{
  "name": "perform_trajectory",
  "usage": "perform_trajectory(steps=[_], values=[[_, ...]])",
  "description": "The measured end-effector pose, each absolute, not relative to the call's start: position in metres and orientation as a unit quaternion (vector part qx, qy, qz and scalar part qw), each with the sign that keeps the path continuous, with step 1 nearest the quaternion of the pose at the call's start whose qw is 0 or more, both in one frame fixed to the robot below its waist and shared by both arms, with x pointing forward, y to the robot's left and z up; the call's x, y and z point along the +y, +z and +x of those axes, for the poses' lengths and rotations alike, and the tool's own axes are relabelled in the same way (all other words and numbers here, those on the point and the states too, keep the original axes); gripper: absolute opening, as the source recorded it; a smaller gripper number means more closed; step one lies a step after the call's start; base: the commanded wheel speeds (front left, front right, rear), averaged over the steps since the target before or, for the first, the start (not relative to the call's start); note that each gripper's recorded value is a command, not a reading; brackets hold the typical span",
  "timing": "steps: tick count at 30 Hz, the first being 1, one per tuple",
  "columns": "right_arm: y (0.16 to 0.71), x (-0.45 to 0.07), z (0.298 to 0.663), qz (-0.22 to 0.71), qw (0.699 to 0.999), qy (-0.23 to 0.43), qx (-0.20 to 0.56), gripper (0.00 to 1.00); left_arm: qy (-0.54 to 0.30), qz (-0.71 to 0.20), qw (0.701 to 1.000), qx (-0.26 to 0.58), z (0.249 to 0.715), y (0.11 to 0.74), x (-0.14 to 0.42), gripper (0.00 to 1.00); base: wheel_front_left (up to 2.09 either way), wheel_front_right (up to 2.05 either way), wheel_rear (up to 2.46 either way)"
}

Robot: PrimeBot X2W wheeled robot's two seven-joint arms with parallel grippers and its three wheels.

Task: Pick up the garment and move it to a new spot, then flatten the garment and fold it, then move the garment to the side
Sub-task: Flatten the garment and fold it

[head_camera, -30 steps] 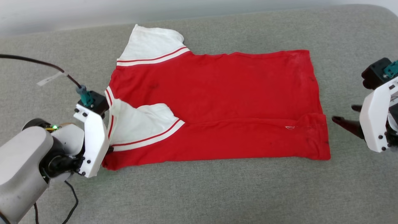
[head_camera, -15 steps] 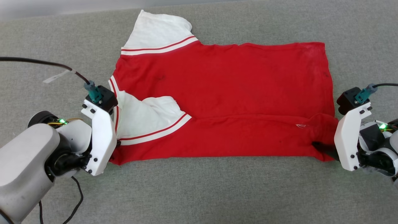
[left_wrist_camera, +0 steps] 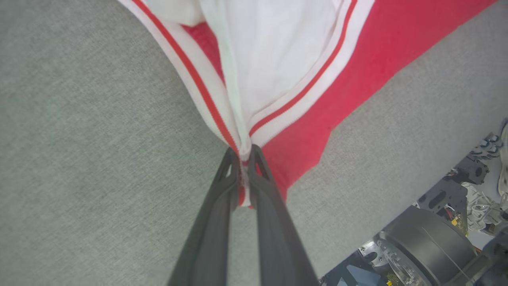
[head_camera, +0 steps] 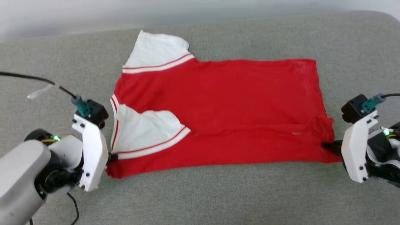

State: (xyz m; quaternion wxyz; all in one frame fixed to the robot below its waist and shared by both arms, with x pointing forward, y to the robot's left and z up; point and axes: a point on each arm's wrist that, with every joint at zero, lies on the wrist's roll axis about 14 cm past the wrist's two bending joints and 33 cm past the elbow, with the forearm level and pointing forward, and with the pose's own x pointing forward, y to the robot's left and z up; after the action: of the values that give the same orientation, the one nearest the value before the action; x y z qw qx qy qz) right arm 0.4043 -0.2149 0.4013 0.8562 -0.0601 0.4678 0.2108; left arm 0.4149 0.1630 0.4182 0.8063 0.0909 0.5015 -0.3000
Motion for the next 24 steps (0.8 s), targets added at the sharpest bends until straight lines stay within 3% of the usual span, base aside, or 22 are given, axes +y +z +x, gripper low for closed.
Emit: perform_trajectory(steps=[8,15,19,20,21,22,23,24], values=[[0.422,-0.236,0.376,-0.080,0.858,0.210,0.462,0.00,-0.317,0.089,0.792,0.514,0.370,0.420,0.161,0.00,0.00,0.00,0.00],[0.391,-0.244,0.342,-0.071,0.832,0.202,0.512,0.00,-0.318,0.062,0.771,0.549,0.336,0.394,0.158,0.00,0.00,0.00,0.00],[0.377,-0.243,0.344,-0.056,0.835,0.190,0.513,0.00,-0.307,0.055,0.770,0.557,0.334,0.382,0.162,0.00,0.00,0.00,0.00],[0.375,-0.242,0.345,-0.056,0.837,0.189,0.511,0.12,-0.306,0.055,0.771,0.556,0.335,0.381,0.162,0.00,0.00,0.00,0.00],[0.374,-0.242,0.347,-0.060,0.840,0.190,0.504,0.87,-0.306,0.057,0.773,0.554,0.335,0.381,0.163,0.00,0.00,0.00,0.00],[0.376,-0.240,0.350,-0.061,0.846,0.191,0.495,1.00,-0.304,0.062,0.778,0.546,0.338,0.382,0.164,0.85,0.00,0.00,0.00],[0.379,-0.239,0.355,-0.057,0.853,0.190,0.482,1.00,-0.301,0.062,0.785,0.538,0.342,0.385,0.165,1.00,0.00,0.00,0.00],[0.384,-0.237,0.360,-0.054,0.862,0.190,0.466,1.00,-0.298,0.063,0.791,0.531,0.346,0.388,0.167,1.00,0.00,0.00,0.00]])
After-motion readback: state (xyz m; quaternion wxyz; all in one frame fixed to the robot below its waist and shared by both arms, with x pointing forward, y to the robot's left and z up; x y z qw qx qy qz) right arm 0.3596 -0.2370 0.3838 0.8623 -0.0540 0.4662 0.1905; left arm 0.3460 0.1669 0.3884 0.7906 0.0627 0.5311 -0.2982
